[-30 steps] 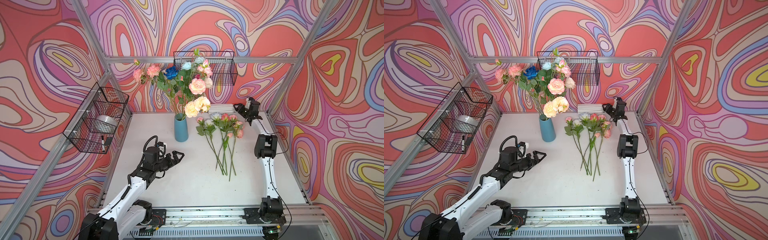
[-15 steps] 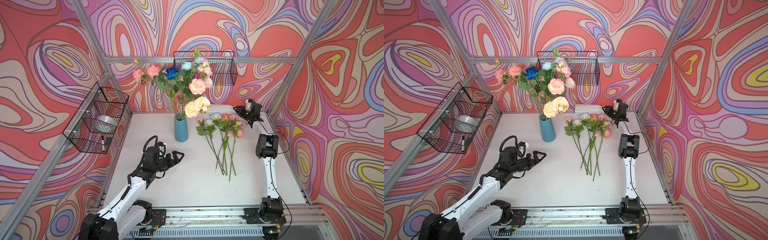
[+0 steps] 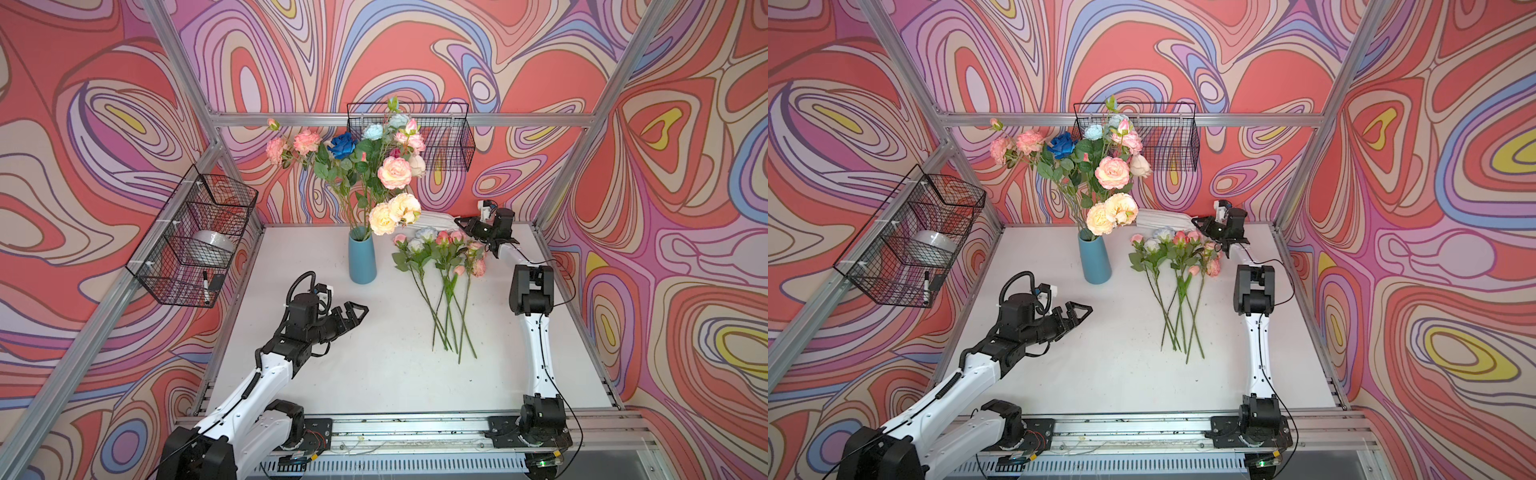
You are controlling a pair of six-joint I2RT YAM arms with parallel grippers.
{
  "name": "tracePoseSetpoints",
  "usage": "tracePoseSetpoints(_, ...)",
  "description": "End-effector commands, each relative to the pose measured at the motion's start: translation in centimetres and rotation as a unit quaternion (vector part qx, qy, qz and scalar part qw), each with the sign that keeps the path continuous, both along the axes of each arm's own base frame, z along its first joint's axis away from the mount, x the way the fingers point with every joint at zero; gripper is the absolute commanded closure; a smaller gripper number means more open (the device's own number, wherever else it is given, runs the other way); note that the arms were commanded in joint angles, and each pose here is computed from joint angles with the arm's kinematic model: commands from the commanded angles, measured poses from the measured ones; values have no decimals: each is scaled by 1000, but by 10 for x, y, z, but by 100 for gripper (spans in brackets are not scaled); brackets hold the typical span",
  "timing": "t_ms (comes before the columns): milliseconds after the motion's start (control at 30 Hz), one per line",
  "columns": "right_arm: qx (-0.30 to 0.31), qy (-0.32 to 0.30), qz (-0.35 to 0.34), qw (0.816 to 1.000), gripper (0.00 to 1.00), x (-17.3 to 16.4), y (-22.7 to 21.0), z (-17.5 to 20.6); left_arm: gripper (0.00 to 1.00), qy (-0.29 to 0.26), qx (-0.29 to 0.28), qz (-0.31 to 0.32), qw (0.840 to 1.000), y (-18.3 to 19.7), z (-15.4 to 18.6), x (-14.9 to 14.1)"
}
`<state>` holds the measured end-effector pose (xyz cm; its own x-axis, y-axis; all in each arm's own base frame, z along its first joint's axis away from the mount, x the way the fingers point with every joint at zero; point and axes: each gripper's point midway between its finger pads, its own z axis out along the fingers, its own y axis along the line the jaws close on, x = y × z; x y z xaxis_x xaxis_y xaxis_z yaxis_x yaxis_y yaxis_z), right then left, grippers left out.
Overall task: Arrange flowers in a vase
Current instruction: Pick up the vase from the top-center of the table.
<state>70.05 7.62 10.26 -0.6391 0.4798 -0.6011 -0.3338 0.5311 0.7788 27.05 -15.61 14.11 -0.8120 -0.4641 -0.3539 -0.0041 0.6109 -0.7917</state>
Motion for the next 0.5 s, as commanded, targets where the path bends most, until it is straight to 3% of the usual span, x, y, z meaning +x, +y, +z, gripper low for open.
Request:
tracePoseSetpoints(0,-22,-50,1,999,100,-3,14,49,6,-10,-1,-4,1000,-2,4,-1)
tracePoseSetpoints(467,-132,-115,-108,979,100,-42,21,182,6,-35,-8,5,999,3,32,-11)
